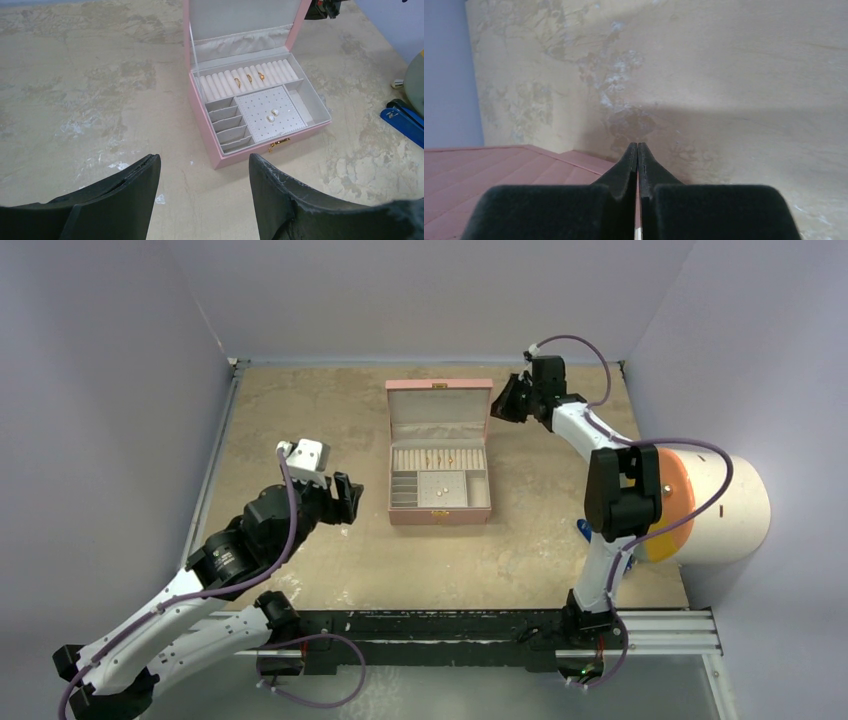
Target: Organize the mixed jewelry
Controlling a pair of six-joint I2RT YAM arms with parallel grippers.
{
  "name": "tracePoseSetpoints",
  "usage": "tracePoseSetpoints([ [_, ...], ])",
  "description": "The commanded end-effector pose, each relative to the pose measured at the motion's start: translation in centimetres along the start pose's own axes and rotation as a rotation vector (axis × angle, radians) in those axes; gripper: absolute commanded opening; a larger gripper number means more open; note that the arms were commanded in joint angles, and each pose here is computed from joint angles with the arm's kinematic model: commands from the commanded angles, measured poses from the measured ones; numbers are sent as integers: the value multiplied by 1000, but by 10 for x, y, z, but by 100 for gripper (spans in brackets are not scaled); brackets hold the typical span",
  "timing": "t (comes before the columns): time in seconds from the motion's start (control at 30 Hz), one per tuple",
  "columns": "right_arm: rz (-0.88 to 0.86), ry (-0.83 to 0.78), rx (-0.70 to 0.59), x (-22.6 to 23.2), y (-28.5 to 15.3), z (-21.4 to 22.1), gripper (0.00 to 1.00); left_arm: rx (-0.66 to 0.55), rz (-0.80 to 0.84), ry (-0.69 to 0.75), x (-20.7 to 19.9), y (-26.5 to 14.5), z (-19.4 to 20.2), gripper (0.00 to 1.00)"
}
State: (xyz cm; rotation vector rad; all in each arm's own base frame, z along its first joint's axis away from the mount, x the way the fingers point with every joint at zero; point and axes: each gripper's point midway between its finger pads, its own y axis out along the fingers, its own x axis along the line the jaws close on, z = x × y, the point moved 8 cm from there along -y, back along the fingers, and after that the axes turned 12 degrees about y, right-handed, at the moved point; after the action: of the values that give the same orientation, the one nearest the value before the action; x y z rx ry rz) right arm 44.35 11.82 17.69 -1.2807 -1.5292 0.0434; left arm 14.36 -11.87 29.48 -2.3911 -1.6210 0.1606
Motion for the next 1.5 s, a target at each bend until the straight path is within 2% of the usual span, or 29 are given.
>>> tracePoseSetpoints([
  [0.0, -207, -26, 22, 34, -6, -14, 0, -24, -3, 7, 2, 0, -4, 65],
  [0.2, -338, -58, 82, 42, -9, -7, 0, -28, -3, 5, 2, -1, -5, 65],
  [0.67, -468, -135, 141, 41, -33, 17, 0, -36, -4, -1, 4, -3, -6, 65],
  [1.03, -407, -139, 113, 21, -60, 47, 0, -40, 13, -17, 1, -2, -7, 67],
  [1.3, -350, -225, 47, 32, -101, 74, 0, -59, 119, -94, -19, 8, -22, 67],
  [1.47, -258, -310, 21, 42, -120, 103, 0, -23, 206, -159, -41, 28, -26, 65],
])
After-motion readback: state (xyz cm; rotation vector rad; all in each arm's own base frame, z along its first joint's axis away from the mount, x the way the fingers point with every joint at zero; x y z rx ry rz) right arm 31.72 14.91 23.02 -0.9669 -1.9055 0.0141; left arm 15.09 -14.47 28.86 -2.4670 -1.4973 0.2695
